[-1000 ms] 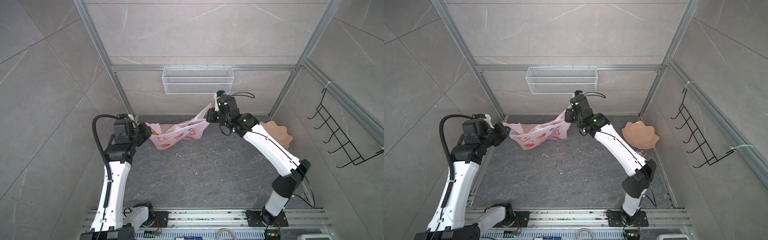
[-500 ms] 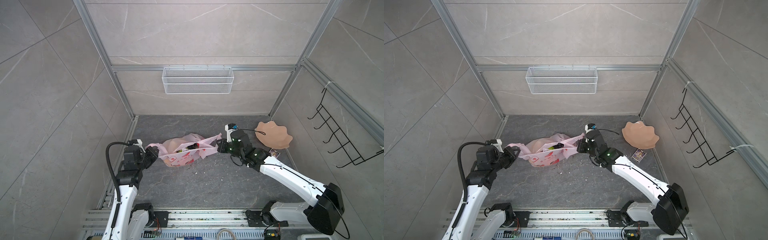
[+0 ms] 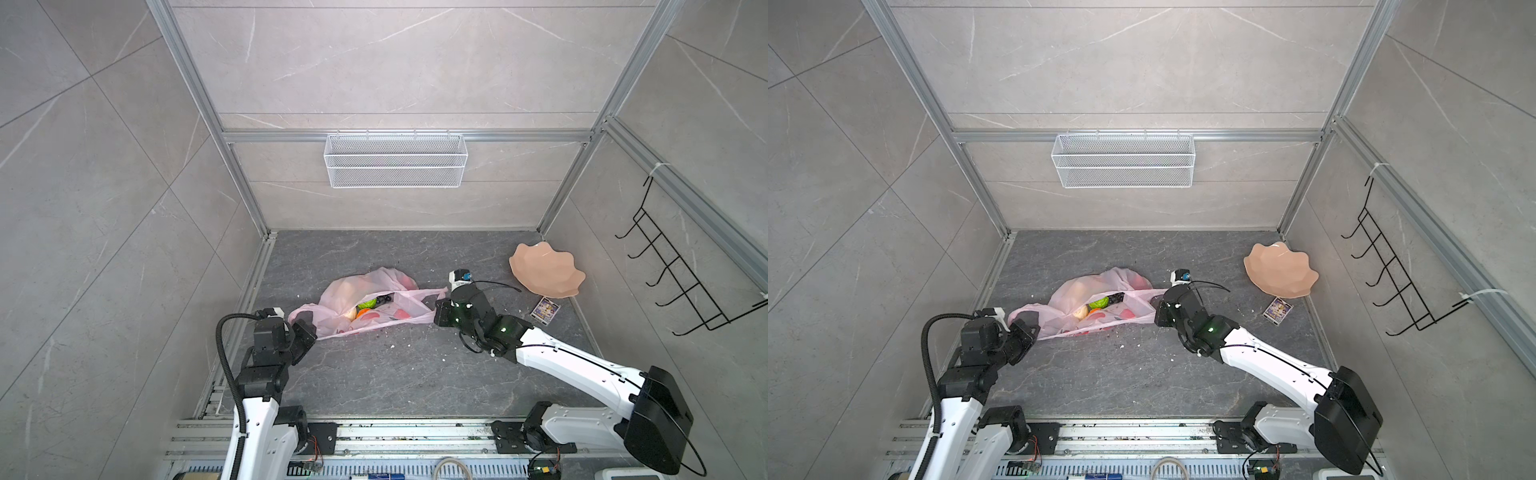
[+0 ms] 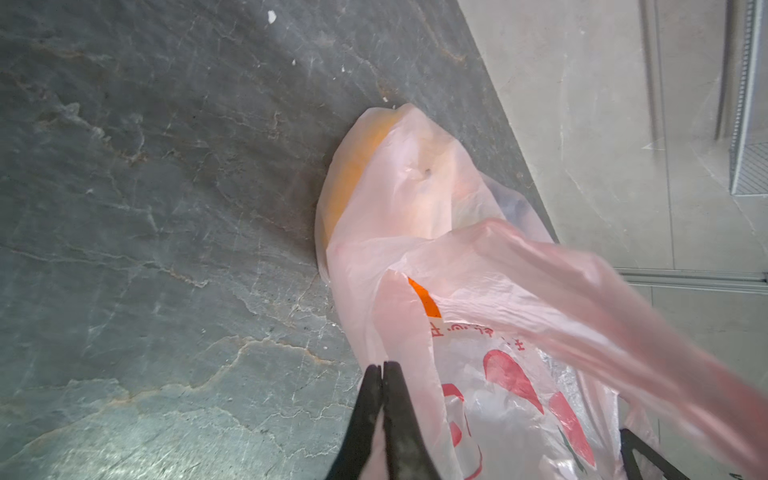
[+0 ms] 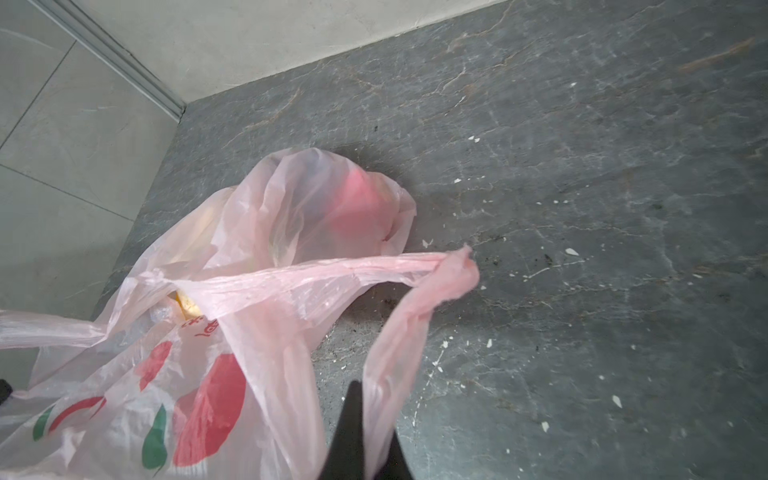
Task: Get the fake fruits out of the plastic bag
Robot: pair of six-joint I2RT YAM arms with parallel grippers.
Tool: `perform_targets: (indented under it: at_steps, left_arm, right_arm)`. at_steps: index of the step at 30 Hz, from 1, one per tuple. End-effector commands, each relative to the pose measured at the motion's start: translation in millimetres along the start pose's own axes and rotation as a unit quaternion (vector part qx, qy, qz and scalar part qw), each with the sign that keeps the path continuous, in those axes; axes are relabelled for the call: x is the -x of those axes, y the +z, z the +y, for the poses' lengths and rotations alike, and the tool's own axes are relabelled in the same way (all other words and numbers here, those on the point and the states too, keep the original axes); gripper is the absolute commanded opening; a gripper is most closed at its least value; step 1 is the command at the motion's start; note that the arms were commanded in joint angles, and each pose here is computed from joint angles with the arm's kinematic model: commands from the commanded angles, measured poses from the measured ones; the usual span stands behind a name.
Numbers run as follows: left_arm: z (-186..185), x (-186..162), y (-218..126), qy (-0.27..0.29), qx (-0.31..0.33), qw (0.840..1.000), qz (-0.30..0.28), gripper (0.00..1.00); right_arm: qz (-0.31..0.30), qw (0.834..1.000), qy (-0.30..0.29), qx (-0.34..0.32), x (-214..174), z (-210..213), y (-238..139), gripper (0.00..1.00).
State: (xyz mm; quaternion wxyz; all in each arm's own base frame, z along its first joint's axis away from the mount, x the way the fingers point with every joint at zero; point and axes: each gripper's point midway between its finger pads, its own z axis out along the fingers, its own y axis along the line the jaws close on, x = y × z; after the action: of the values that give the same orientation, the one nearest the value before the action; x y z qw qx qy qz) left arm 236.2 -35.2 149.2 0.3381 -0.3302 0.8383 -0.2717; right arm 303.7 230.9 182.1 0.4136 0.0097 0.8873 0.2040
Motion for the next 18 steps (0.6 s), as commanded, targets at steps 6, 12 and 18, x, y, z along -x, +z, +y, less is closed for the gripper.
perform_targets:
  at_steps: [6,12,18]
  left_arm:
    - [-1.5,10.3,-22.3,0.030,0.022,0.999,-0.028,0.35]
    - [-15.1,13.6,-51.3,0.060,0.038,0.997,-0.017,0.59]
    - [-27.2,16.5,-91.7,0.082,0.060,0.995,-0.015,0.72]
  right_arm:
    - [-0.010,1.000,0.001,-0.008,3.2,-3.0,-4.0,0.00]
    - [-0.009,1.000,-0.007,0.005,8.6,8.9,-6.1,0.00]
    - [-0.012,1.000,-0.016,-0.010,18.6,9.9,-9.6,0.00]
